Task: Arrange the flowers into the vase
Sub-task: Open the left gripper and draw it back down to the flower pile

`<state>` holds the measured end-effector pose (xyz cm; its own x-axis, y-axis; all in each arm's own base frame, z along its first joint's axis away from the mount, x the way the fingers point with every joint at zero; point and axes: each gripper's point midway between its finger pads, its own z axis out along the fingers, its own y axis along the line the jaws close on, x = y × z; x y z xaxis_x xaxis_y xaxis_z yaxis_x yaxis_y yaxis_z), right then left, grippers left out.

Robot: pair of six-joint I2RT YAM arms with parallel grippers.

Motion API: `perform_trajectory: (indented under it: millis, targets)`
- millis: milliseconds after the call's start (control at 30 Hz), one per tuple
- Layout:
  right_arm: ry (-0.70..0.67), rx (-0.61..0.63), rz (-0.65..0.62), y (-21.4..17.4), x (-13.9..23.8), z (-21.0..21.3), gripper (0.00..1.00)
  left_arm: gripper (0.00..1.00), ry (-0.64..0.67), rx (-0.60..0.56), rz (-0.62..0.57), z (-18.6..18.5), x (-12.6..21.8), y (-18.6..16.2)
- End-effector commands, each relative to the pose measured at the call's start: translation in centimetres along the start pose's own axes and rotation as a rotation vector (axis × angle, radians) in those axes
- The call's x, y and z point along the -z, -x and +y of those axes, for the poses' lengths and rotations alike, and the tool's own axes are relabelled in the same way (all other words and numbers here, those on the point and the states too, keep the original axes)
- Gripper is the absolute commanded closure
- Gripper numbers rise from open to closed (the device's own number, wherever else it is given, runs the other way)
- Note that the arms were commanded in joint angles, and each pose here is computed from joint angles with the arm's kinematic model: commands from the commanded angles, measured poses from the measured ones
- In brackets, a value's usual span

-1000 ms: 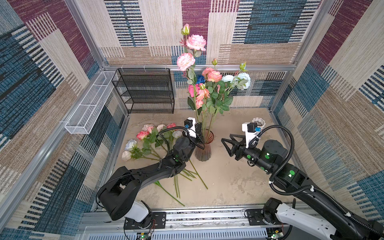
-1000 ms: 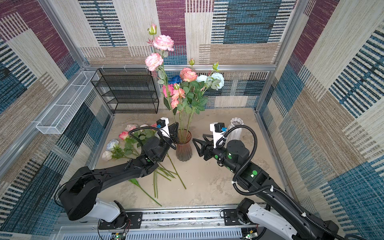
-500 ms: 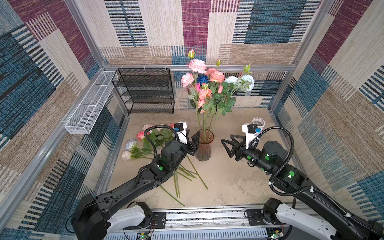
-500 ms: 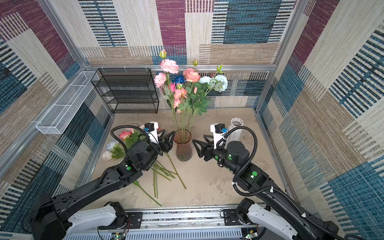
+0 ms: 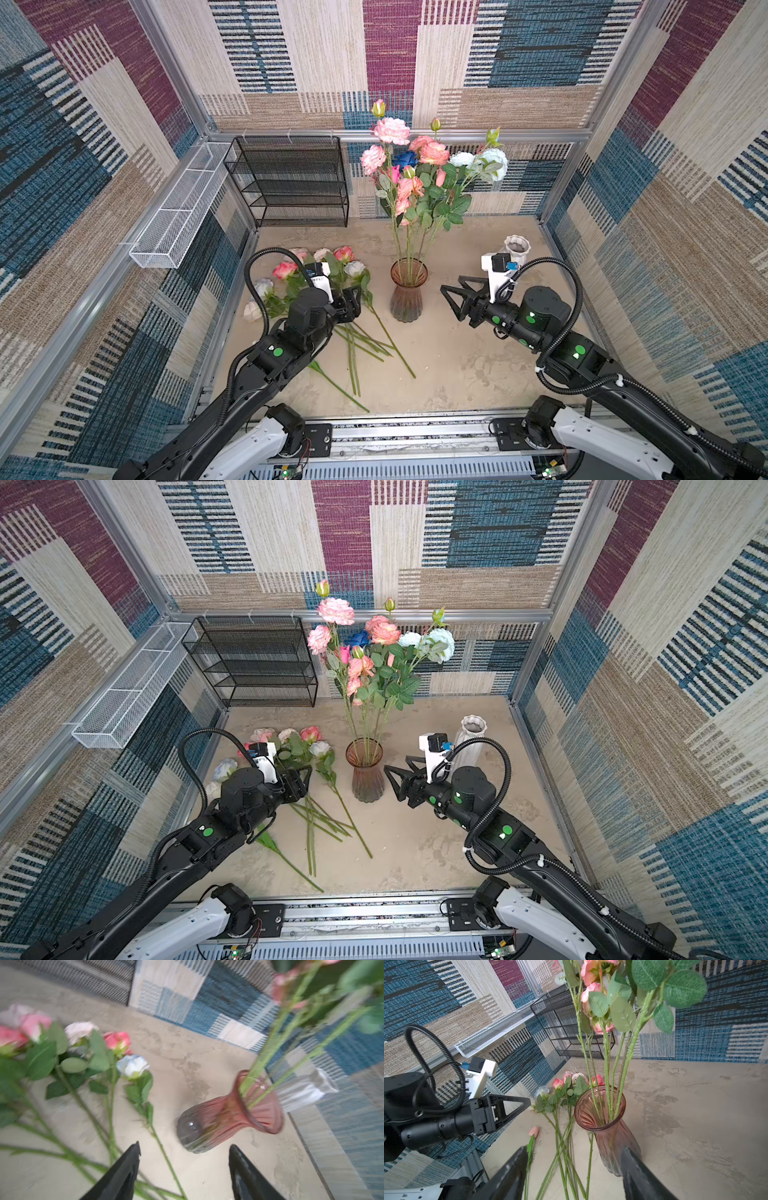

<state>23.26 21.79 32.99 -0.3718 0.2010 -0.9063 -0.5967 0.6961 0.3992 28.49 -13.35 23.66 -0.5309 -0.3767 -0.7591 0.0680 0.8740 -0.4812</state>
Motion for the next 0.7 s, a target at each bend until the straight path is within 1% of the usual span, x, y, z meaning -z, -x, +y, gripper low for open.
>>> perform_trajectory:
  millis: [0,33,100,233,333,400,500,667]
  targets:
    - [0.028,-0.023,-0.026,0.5,0.1,0.5,0.29,0.43,0.152,0.183,0.231,4.9,-0.3,-5.2]
    - [0.029,-0.023,-0.025,0.5,0.2,0.5,0.29,0.48,0.204,0.226,0.260,6.4,-0.3,-6.0]
    - [0.028,-0.023,-0.024,0.5,0.3,0.5,0.29,0.53,0.281,0.293,0.308,8.7,-0.3,-7.7]
    - [0.021,-0.023,-0.024,0.5,0.6,0.4,0.29,0.57,0.398,0.397,0.384,11.6,0.7,-10.9]
    - [0.016,-0.020,-0.024,0.4,0.8,0.3,0.29,0.59,0.494,0.464,0.427,13.2,2.4,-13.1]
    - [0.013,-0.020,-0.026,0.3,0.9,0.2,0.29,0.63,0.526,0.507,0.449,13.7,3.4,-14.3]
    - [0.009,-0.022,-0.032,0.1,0.9,0.0,0.29,0.64,0.522,0.570,0.506,13.6,4.2,-16.2]
    - [0.007,-0.009,-0.029,0.0,0.7,-0.1,0.29,0.59,0.556,0.582,0.575,14.0,4.6,-18.0]
